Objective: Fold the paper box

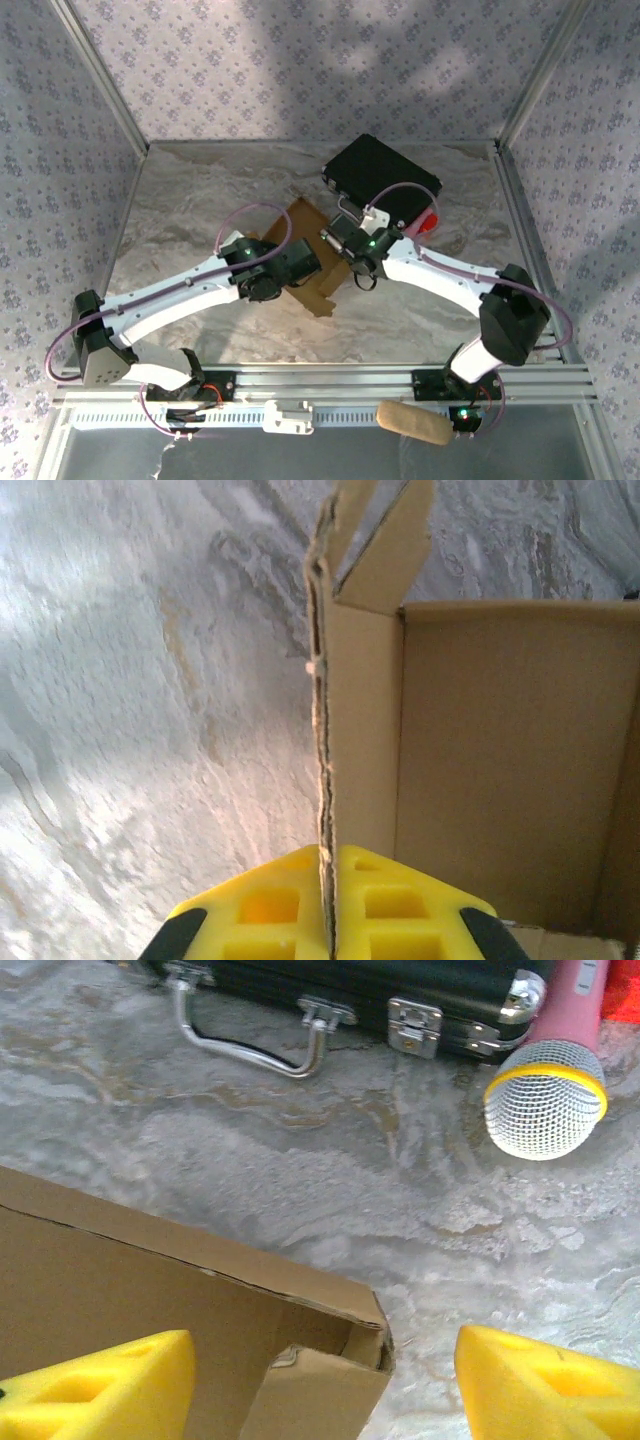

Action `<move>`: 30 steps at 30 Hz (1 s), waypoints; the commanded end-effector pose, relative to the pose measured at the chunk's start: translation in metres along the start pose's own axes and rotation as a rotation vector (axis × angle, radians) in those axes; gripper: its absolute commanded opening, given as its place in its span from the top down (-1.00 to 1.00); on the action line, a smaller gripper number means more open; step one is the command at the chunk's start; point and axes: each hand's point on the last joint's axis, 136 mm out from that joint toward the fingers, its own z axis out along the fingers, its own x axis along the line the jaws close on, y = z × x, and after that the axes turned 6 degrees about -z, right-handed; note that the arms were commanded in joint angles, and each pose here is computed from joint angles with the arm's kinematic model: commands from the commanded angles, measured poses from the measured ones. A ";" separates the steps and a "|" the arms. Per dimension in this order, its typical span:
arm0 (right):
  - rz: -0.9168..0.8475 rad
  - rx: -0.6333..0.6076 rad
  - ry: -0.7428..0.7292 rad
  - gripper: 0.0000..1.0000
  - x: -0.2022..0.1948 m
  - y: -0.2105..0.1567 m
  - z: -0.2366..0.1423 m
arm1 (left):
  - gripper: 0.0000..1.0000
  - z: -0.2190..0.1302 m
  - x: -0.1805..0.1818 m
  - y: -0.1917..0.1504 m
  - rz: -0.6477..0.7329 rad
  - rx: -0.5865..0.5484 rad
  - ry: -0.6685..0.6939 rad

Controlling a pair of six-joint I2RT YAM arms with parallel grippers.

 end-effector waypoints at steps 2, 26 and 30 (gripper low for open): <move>0.060 -0.060 0.101 -0.41 0.002 0.038 -0.042 | 1.00 -0.006 -0.024 0.028 0.308 -0.045 -0.056; -0.271 0.034 0.631 -0.47 0.007 0.020 -0.014 | 1.00 0.050 -0.106 0.030 1.828 0.292 -0.229; -0.351 0.093 0.622 -0.43 0.020 -0.004 0.004 | 0.33 0.052 -0.140 0.037 1.776 0.166 -0.247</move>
